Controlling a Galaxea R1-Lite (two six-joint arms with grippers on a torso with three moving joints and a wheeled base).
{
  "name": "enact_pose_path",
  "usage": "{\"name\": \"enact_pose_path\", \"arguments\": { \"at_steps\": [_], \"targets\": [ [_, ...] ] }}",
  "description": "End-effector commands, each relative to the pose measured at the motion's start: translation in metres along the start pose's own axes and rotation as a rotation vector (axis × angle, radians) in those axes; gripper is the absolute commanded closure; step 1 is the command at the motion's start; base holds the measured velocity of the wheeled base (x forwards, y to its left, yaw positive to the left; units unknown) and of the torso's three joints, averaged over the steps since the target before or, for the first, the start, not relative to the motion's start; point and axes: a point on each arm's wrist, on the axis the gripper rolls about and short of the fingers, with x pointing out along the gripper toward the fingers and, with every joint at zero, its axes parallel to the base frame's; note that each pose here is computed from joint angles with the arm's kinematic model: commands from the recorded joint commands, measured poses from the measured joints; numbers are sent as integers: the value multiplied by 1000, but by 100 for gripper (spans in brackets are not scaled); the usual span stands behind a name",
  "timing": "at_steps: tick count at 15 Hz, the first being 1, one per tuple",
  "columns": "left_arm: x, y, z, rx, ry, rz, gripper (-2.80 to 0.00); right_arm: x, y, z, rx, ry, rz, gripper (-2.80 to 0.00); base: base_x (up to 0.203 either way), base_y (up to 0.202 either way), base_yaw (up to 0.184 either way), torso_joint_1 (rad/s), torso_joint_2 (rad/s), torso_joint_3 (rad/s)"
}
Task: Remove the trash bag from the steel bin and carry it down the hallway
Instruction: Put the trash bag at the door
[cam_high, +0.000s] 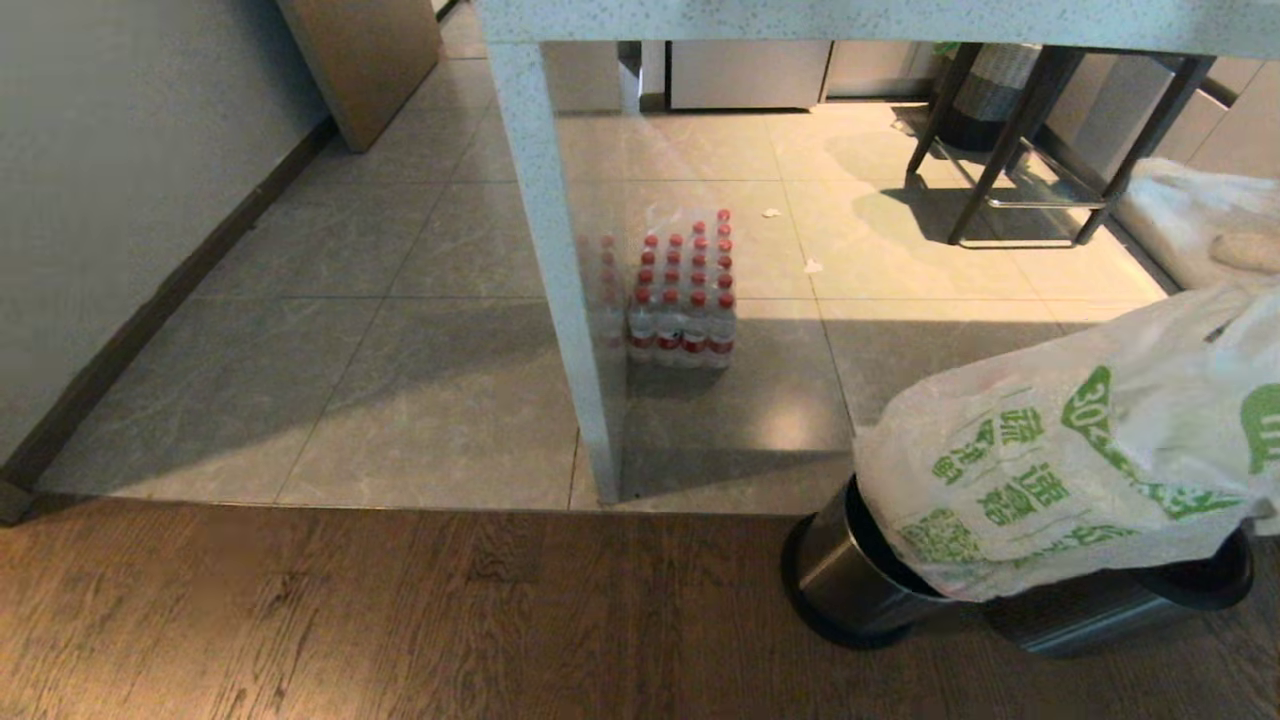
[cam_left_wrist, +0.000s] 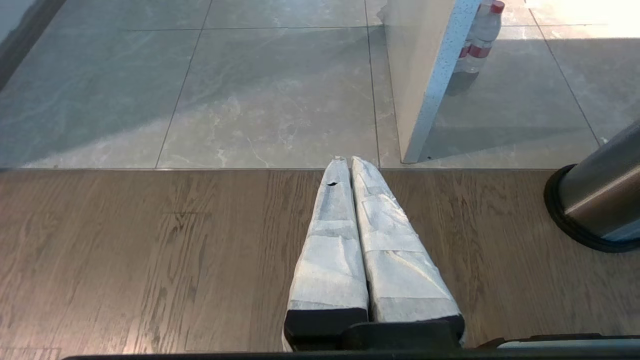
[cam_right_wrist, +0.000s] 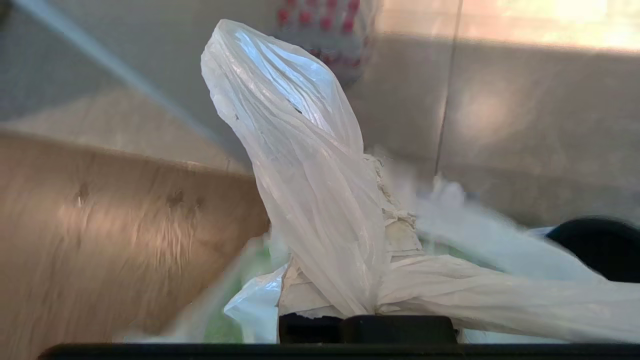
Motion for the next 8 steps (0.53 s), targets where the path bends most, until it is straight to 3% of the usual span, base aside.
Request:
{"name": "enact_pose_path", "arguments": {
  "at_steps": [1, 4, 8],
  "targets": [
    [0, 0, 0, -1, -1, 0, 0, -36, 7, 15, -15, -94, 1, 0, 0, 0, 0, 0, 0, 0],
    [0, 0, 0, -1, -1, 0, 0, -70, 11, 0, -4, -31, -37, 0, 0, 0, 0, 0, 0, 0],
    [0, 0, 0, -1, -1, 0, 0, -122, 19, -60, 5, 119, -113, 0, 0, 0, 0, 0, 0, 0]
  ]
}}
